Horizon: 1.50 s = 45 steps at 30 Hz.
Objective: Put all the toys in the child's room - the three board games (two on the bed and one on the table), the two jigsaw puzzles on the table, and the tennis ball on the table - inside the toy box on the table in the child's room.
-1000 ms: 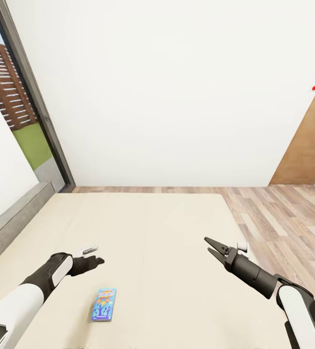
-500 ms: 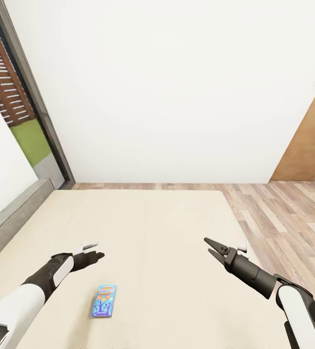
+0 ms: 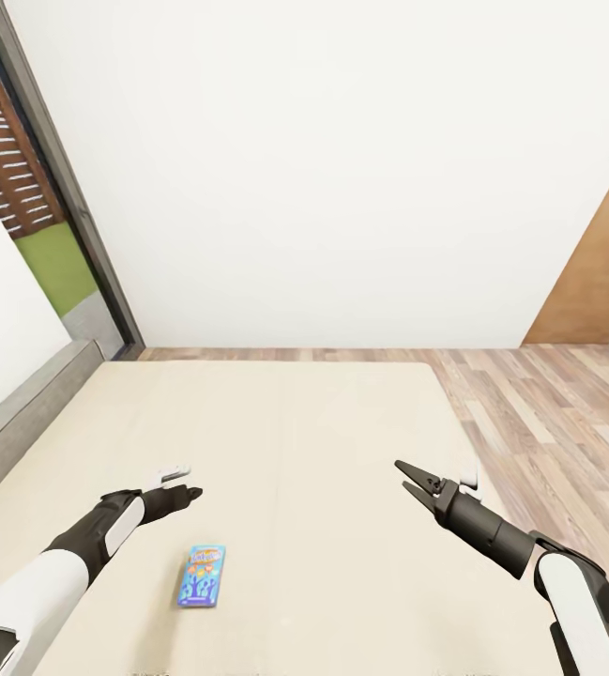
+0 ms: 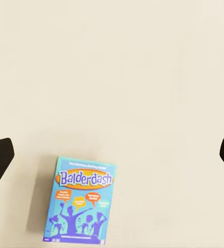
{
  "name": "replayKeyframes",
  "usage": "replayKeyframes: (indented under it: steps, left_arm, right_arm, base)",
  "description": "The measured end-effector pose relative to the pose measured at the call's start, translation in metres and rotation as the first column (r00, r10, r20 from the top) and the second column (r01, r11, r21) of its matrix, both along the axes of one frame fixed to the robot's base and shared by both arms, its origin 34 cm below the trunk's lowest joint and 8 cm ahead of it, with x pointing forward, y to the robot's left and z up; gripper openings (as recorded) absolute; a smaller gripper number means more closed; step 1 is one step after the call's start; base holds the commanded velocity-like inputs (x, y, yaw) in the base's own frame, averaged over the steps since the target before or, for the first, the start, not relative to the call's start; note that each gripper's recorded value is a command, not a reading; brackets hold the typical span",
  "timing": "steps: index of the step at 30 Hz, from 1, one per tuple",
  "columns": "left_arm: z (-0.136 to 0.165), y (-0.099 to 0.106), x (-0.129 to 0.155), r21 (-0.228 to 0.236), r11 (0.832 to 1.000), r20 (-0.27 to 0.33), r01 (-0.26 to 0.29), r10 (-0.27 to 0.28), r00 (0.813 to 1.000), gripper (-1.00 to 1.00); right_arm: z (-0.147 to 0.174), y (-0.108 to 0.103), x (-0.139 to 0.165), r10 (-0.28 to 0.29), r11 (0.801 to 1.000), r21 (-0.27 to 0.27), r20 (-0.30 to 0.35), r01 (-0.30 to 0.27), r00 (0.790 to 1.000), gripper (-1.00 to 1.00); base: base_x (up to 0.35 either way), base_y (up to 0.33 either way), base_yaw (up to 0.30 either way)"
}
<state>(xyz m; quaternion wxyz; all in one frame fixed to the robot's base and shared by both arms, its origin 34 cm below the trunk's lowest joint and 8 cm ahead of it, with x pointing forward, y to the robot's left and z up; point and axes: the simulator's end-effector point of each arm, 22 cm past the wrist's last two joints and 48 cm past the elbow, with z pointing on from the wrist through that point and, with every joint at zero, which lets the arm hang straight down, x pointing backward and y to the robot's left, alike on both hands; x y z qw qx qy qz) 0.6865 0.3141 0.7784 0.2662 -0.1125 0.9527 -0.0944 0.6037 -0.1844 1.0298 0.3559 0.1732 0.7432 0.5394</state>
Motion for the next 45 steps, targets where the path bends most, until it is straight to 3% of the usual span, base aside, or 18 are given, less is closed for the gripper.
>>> replayKeyframes:
  steps: [45]
  left_arm:
    - [-0.043, -0.003, -0.019, 0.008, 1.000, -0.076, 0.015, -0.014, 0.997, 1.00]
  right_arm:
    - [-0.036, 0.002, 0.000, 0.004, 1.000, 0.002, -0.073, -0.004, 0.997, 1.00]
  base:
    - [0.000, 0.000, 0.000]
